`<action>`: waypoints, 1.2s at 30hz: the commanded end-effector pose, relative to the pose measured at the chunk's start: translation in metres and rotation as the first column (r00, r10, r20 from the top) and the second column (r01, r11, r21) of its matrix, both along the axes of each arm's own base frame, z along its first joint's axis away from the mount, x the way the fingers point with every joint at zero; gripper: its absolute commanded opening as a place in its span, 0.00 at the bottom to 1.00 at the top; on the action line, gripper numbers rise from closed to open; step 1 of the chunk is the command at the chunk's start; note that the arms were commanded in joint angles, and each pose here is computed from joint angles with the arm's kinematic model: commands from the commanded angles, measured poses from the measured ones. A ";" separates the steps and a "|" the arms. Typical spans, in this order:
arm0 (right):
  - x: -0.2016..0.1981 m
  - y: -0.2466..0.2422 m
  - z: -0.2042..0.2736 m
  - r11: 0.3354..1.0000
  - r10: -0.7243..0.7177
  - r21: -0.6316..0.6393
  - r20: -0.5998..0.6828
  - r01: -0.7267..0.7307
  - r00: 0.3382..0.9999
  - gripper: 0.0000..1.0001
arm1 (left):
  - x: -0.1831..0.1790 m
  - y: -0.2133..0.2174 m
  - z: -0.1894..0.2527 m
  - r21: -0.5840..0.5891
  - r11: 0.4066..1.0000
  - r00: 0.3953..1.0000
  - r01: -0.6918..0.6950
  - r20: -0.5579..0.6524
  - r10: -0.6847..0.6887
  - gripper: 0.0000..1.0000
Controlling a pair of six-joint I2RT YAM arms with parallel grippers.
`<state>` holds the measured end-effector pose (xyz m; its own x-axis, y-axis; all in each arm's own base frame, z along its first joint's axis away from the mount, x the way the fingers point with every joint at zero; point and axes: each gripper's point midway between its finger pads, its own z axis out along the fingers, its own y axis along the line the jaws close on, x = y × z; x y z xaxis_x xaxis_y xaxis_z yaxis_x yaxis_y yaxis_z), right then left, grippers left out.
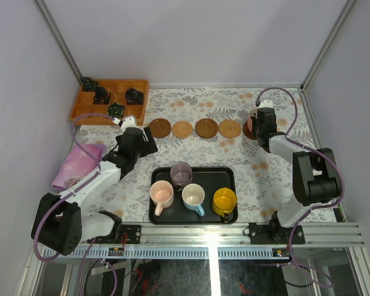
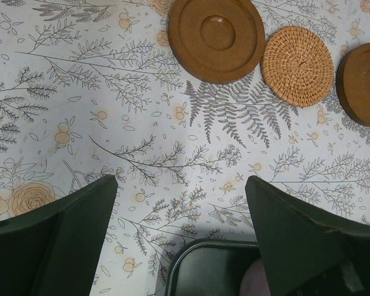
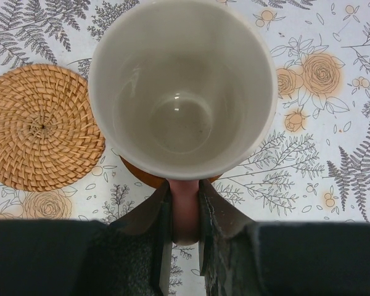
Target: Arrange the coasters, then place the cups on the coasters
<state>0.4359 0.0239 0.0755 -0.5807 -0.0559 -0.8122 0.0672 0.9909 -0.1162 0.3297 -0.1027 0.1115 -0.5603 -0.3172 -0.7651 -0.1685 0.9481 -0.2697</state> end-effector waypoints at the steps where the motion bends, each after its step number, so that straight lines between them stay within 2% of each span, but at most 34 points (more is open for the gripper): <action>1: 0.019 -0.001 0.050 0.998 -0.036 0.048 0.165 0.029 0.986 0.06 | 0.006 0.000 0.009 0.014 1.000 1.000 -0.006 0.020 0.005 0.86; 6: 0.015 -0.001 0.048 0.997 -0.047 0.060 0.148 0.038 0.988 0.19 | 0.006 0.000 0.008 0.010 1.000 1.000 -0.004 0.017 0.004 0.86; 12: 0.008 -0.004 0.047 0.995 -0.078 0.073 0.144 0.068 0.987 0.44 | 0.005 0.001 0.009 0.013 1.000 1.000 -0.007 0.019 0.006 0.86; 15: 0.002 -0.007 0.048 0.993 -0.101 0.077 0.148 0.091 0.984 0.53 | 0.005 0.001 0.009 0.014 1.000 1.000 -0.007 0.019 0.007 0.86; 24: -0.020 -0.015 0.051 0.991 -0.128 0.065 0.147 0.120 0.981 0.55 | 0.006 0.000 0.009 0.010 1.000 1.000 -0.007 0.017 0.007 0.86; 36: -0.024 -0.011 0.051 0.994 -0.096 0.068 0.126 0.088 0.987 0.54 | 0.004 0.000 0.011 -0.002 1.000 1.000 -0.007 0.023 0.007 0.86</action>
<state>0.4115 0.0147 0.1073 -0.5124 0.0357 -0.8580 0.1615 0.9853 -0.0555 0.3270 -0.1017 0.1075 -0.5744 -0.3119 -0.7568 -0.1733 0.9499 -0.2600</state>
